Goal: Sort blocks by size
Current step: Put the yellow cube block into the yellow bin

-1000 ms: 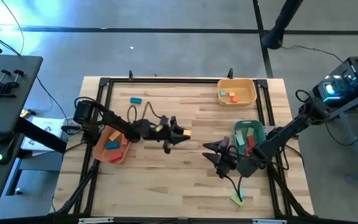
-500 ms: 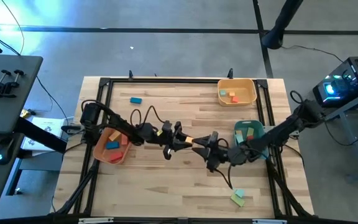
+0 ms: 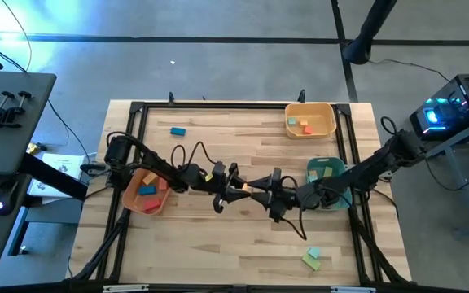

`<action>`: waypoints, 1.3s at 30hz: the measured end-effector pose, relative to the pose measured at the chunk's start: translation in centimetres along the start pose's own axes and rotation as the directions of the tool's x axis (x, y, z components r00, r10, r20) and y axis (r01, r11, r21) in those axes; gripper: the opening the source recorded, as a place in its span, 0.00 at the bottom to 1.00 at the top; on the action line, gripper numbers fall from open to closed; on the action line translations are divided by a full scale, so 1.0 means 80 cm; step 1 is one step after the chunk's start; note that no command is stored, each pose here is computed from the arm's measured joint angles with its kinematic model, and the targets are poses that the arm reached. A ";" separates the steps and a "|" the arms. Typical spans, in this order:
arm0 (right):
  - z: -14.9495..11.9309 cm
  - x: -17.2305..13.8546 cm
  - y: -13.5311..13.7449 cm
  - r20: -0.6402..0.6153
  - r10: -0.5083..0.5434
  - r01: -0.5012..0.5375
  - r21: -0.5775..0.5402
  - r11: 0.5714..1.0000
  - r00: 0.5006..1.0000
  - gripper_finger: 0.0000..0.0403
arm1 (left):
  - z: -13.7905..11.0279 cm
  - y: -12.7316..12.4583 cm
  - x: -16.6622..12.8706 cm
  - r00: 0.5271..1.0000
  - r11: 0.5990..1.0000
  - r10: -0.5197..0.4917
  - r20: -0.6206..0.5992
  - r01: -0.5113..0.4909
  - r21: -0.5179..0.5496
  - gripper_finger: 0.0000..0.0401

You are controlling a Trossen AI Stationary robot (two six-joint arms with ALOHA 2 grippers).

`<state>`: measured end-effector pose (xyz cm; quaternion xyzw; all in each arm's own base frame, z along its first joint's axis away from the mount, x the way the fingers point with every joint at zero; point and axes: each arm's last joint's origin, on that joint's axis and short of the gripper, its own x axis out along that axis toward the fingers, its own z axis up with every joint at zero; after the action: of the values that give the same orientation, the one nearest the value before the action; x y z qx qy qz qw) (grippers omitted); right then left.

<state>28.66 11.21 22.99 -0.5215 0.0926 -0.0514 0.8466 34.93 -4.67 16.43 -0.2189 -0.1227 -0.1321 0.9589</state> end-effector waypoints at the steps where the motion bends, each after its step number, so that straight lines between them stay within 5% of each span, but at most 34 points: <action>1: -0.001 0.001 0.000 -0.002 0.000 0.000 0.014 1.000 1.000 0.53 | 0.000 0.000 0.000 1.000 1.000 0.000 0.002 0.000 0.000 0.32; 8: -0.002 0.001 0.001 0.003 0.019 -0.020 0.052 0.998 1.000 0.32 | 0.000 0.000 0.000 1.000 1.000 0.002 -0.003 -0.002 -0.007 0.33; 16: 0.003 -0.010 0.017 -0.065 0.072 -0.056 0.209 0.976 0.995 0.32 | -0.003 0.003 -0.001 1.000 1.000 0.016 -0.022 -0.016 -0.001 0.40; 23: -0.006 -0.047 0.017 -0.274 0.114 -0.012 0.348 0.937 0.955 0.32 | 0.013 0.018 -0.022 0.998 0.996 -0.024 -0.053 0.019 -0.088 0.48; 27: -0.039 -0.073 -0.012 -0.405 0.174 0.073 0.526 0.847 0.898 0.32 | 0.031 0.018 -0.048 0.999 0.995 0.013 -0.038 -0.017 -0.101 0.48; 31: -0.101 -0.093 -0.050 -0.601 0.247 0.285 0.650 0.705 0.760 0.32 | 0.040 0.012 -0.067 0.995 0.993 0.100 0.002 -0.100 -0.059 0.48; 36: -0.188 -0.101 -0.099 -0.790 0.277 0.575 0.595 0.561 0.548 0.32 | 0.036 0.009 -0.075 0.985 0.985 0.175 0.011 -0.174 -0.016 0.48; 39: -0.244 -0.099 -0.122 -0.772 0.378 0.616 0.635 0.465 0.511 0.32 | 0.034 0.009 -0.075 0.980 0.980 0.200 0.001 -0.200 -0.010 0.48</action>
<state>16.90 -8.79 23.97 0.0821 0.4071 -0.4093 0.8124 29.03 -1.62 16.75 -0.2353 -0.1002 -0.0355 0.9661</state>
